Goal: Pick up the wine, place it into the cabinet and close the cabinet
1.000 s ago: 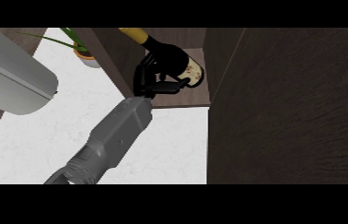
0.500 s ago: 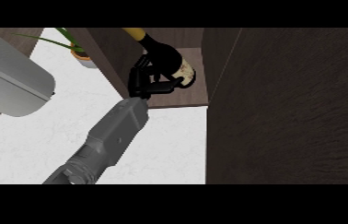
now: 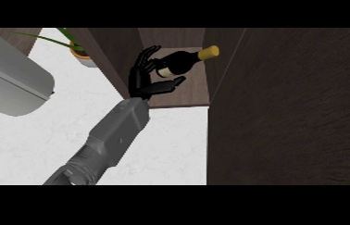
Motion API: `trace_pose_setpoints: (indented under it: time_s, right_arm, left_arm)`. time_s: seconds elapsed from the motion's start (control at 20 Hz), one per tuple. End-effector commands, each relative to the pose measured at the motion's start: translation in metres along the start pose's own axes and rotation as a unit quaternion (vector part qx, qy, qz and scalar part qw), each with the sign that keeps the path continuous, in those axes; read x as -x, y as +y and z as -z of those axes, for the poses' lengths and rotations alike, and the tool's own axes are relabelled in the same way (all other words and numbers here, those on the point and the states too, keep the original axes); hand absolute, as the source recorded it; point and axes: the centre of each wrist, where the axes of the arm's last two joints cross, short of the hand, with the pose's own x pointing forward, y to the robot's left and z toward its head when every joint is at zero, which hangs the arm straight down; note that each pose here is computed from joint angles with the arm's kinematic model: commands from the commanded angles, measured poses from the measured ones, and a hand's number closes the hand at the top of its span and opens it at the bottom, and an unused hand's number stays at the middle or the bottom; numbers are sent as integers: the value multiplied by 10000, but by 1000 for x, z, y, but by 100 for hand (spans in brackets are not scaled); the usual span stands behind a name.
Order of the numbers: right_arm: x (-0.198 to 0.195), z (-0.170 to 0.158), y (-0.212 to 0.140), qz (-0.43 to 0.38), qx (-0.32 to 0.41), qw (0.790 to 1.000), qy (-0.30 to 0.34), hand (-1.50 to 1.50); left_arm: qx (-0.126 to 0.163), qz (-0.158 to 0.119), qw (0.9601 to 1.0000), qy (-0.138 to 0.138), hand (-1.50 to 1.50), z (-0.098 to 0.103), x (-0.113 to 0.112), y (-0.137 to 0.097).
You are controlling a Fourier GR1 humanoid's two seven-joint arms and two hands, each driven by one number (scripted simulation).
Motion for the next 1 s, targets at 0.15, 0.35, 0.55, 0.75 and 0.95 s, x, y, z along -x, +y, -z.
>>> trace_pose_setpoints:
  time_s: [0.15, 0.35, 0.55, 0.75, 0.95]
  right_arm:
    - [-5, -4, 2, -28, -41, 10000, 38, -150]
    - [-13, -9, 3, -41, 91, 9999, 48, -150]
    - [-15, -16, 12, -11, 108, 9999, 86, -150]
    - [0, -12, 12, -112, 88, 9999, 34, -150]
    - [-20, -20, 13, -37, 174, 9998, 69, -150]
  left_arm:
    - [-10, -107, 9981, -602, -150, -5, 3, 23]
    - [131, -38, 9985, -538, -150, -19, 10, 16]
    - [216, 76, 9984, -510, -150, -12, -5, -9]
    - [718, 19, 9962, -486, -150, -16, -22, 6]
    - [1123, -198, 9928, -357, -150, -55, -29, -8]
